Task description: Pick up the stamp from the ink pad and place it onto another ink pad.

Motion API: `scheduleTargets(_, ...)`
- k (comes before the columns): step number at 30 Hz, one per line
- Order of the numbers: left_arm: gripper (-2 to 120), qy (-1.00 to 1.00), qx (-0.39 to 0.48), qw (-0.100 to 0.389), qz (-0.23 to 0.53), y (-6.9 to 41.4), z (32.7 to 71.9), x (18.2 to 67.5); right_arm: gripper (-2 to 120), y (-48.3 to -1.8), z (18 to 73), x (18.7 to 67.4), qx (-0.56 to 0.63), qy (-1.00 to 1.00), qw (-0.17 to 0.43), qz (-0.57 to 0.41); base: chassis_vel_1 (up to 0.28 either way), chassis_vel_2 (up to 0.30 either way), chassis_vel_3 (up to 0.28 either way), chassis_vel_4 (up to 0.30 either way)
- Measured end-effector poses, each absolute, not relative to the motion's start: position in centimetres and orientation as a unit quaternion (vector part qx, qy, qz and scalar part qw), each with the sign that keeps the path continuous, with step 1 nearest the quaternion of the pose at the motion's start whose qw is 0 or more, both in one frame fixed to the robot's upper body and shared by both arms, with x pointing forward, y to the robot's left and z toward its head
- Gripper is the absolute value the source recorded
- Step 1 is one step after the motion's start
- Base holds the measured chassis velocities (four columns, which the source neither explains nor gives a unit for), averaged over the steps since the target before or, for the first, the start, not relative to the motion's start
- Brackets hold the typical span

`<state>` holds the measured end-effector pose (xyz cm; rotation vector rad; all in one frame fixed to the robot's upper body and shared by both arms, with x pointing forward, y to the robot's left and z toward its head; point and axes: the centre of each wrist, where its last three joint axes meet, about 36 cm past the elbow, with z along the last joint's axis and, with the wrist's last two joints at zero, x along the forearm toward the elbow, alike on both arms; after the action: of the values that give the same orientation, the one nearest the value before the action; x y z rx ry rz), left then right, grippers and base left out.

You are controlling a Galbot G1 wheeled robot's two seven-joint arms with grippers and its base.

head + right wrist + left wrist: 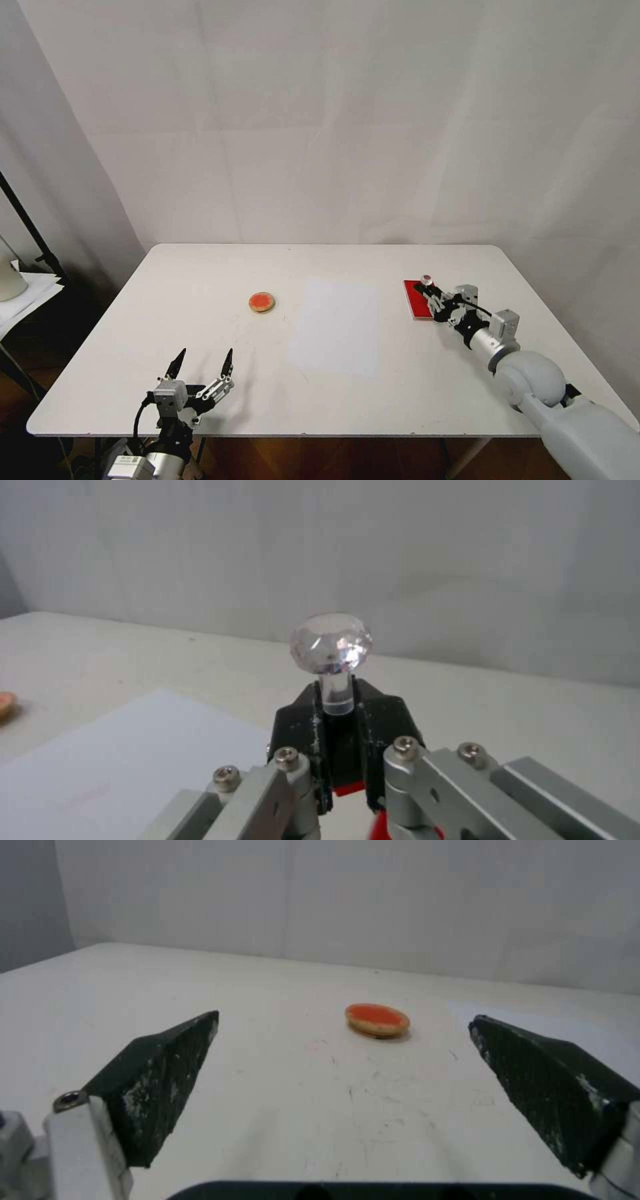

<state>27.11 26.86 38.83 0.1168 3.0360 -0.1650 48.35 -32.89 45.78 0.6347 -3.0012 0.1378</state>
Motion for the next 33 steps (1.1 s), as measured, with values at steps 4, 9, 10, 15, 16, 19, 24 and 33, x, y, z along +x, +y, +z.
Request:
scheduleTargets(4, 100, 0.997, 0.038, 0.049, -0.054, 26.9, 38.8, 27.1, 8, -29.5, 47.5, 50.5, 0.294, -0.952, 0.022, 0.076, 0.0, 0.0, 0.0, 0.0)
scheduleTargets(9, 100, 0.997, 0.038, 0.049, -0.054, 26.9, 38.8, 27.1, 8, -25.9, 45.8, 52.2, 0.349, -0.932, 0.047, 0.089, 0.0, 0.0, 0.0, 0.0)
scheduleTargets(10, 100, 0.997, 0.038, 0.049, -0.054, 26.9, 38.8, 27.1, 8, -25.9, 45.8, 52.2, 0.349, -0.932, 0.047, 0.089, 0.0, 0.0, 0.0, 0.0)
scheduleTargets(15, 100, 0.997, 0.038, 0.049, -0.054, 26.9, 38.8, 27.1, 8, -23.4, 43.8, 53.5, 0.363, -0.924, 0.076, 0.094, 0.0, 0.0, 0.0, 0.0)
scheduleTargets(16, 100, 0.997, 0.038, 0.049, -0.054, 26.9, 38.8, 27.1, 8, -23.2, 43.4, 53.7, 0.361, -0.924, 0.081, 0.094, 0.0, 0.0, 0.0, 0.0)
scheduleTargets(19, 100, 0.997, 0.038, 0.049, -0.054, 26.9, 38.8, 27.1, 8, -22.9, 42.9, 53.8, 0.36, -0.924, 0.089, 0.091, 0.0, 0.0, 0.0, 0.0)
scheduleTargets(24, 100, 0.997, 0.038, 0.049, -0.054, 26.9, 38.8, 27.1, 8, -22.7, 42.2, 53.7, 0.36, -0.924, 0.097, 0.087, 0.0, 0.0, 0.0, 0.0)
scheduleTargets(33, 100, 0.997, 0.038, 0.049, -0.054, 26.9, 38.8, 27.1, 8, -22.8, 41.1, 52.8, 0.361, -0.923, 0.106, 0.081, 0.0, 0.0, 0.0, 0.0)
